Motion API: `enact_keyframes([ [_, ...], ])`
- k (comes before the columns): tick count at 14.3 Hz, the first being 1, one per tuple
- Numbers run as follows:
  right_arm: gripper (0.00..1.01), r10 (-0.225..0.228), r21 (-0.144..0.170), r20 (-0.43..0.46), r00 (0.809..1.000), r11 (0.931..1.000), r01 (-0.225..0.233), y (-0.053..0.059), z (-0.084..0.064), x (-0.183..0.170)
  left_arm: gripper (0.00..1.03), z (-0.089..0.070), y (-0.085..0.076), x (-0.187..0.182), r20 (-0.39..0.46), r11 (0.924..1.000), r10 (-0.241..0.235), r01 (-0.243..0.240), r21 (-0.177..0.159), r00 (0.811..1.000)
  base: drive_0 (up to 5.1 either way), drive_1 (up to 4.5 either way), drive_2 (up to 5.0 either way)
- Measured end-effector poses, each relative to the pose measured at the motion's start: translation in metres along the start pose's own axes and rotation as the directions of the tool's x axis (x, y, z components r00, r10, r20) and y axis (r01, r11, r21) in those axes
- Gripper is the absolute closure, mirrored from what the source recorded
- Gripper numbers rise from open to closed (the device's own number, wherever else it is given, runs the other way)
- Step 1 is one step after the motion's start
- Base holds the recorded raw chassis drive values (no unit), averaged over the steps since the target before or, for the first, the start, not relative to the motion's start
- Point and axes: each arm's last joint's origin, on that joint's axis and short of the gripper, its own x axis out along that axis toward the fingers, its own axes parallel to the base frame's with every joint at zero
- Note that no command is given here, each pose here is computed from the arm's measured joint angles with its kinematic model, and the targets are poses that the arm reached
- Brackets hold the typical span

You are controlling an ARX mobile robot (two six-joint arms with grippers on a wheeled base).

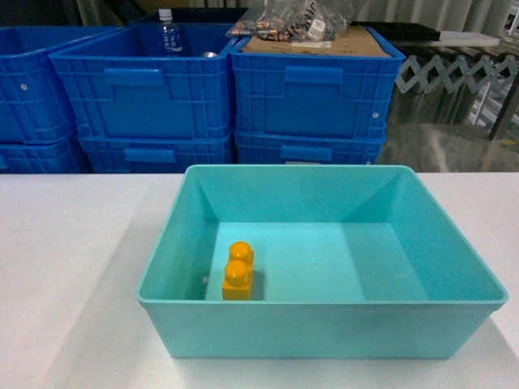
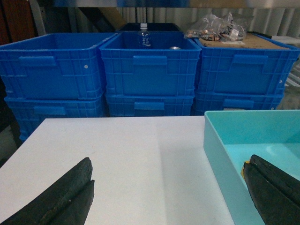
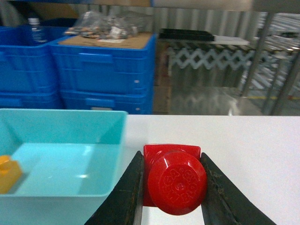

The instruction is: Pick red block from blue box to shelf

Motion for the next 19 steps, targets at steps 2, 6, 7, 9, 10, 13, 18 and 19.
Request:
enact_keyframes([
  [2,0.76,-0.017,0.004,-0.007,1.000,0.9999,0.017,-0.004,-0.002,-0.004,0.05,0.000,0.000,0.000,0.000,1.0000,0.000,0.000,0.000,1.000,0.0,0.00,0.0],
  [6,0.76,-0.007,0.008,0.008,1.000,0.9999,0.007,-0.003,-0.010,-0.012,0.05,0.000,0.000,0.000,0.000,1.0000,0.000,0.000,0.000,1.000,0.0,0.00,0.0],
  [7,0.76,-0.007,0.008,0.016,1.000,0.9999,0.007,-0.003,-0.010,-0.012,0.05,0.000,0.000,0.000,-0.001,1.0000,0.000,0.000,0.000,1.000,0.0,0.00,0.0],
  [9,0.76,-0.007,0.008,0.013,1.000,0.9999,0.007,-0.003,-0.010,-0.012,0.05,0.000,0.000,0.000,-0.001,1.0000,0.000,0.000,0.000,1.000,0.0,0.00,0.0],
  [10,0.76,-0.007,0.008,0.013,1.000,0.9999,0.007,-0.003,-0.010,-0.012,0.05,0.000,0.000,0.000,-0.001,1.0000,0.000,0.000,0.000,1.000,0.0,0.00,0.0],
  [13,0.76,-0.007,0.008,0.013,1.000,0.9999,0.007,-0.003,-0.010,-0.012,0.05,0.000,0.000,0.000,-0.001,1.0000,0.000,0.000,0.000,1.000,0.0,0.00,0.0],
  [18,0.76,-0.007,0.008,0.013,1.000,0.9999,0.007,-0.003,-0.010,-0.012,0.05,0.000,0.000,0.000,0.000,1.0000,0.002,-0.002,0.000,1.000,-1.5,-1.48,-1.5],
  [19,0.76,-0.007,0.008,0.012,1.000,0.9999,0.007,-0.003,-0.010,-0.012,0.05,0.000,0.000,0.000,0.000,1.0000,0.002,-0.002,0.000,1.000,-1.8,-1.79,-1.8],
])
